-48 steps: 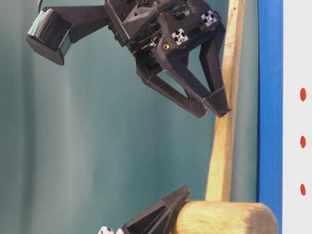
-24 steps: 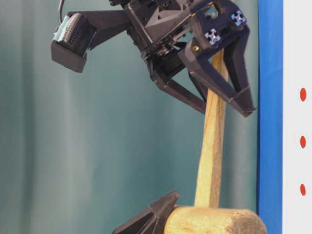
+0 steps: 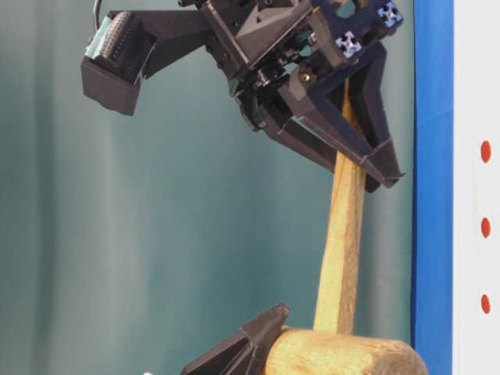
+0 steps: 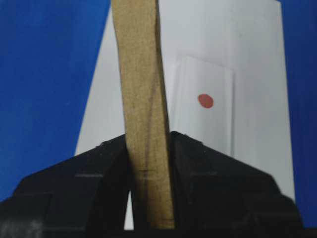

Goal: Hit the mark with a hammer.

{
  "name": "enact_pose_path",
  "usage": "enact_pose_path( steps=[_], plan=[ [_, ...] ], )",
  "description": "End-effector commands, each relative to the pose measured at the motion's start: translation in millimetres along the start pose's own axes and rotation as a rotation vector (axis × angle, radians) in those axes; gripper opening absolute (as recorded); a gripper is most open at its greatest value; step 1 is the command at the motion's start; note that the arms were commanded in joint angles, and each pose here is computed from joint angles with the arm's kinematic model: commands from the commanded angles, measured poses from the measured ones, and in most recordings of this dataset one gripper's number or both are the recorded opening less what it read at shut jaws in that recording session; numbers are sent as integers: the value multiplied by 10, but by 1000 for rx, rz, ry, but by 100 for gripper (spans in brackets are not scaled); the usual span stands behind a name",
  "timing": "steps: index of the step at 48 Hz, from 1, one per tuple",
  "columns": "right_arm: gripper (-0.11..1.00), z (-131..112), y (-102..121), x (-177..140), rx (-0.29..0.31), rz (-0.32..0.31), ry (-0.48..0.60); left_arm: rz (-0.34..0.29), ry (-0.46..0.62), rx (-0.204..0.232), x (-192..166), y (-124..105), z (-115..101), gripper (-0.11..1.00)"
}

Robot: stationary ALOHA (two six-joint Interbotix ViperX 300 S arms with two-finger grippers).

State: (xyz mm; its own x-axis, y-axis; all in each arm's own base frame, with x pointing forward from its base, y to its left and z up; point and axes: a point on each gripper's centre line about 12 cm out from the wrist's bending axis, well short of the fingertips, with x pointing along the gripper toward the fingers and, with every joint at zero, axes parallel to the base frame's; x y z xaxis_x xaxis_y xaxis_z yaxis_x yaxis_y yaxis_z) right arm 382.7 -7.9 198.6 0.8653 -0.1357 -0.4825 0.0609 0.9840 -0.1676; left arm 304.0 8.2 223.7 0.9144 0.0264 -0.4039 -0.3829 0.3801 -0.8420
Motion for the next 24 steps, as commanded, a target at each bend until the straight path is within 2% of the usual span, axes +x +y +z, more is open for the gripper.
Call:
enact_pose_path(
  steps=[1, 12, 17, 19, 24],
  plan=[
    [11, 124, -53, -22, 20, -16, -34, -43, -16, 4, 4, -152, 59, 46],
    [11, 116, -57, -22, 20, -15, -32, -28, -10, 8, 35, -154, 59, 46],
    [11, 113, -52, -31, 21, -14, -32, -26, -9, 36, 39, -151, 57, 47],
    [11, 117, -53, -35, 23, -14, -33, -23, -9, 49, 42, -144, 59, 53],
    [11, 114, -55, -43, 24, -16, -34, -24, -10, 81, 43, -150, 62, 80]
  ],
)
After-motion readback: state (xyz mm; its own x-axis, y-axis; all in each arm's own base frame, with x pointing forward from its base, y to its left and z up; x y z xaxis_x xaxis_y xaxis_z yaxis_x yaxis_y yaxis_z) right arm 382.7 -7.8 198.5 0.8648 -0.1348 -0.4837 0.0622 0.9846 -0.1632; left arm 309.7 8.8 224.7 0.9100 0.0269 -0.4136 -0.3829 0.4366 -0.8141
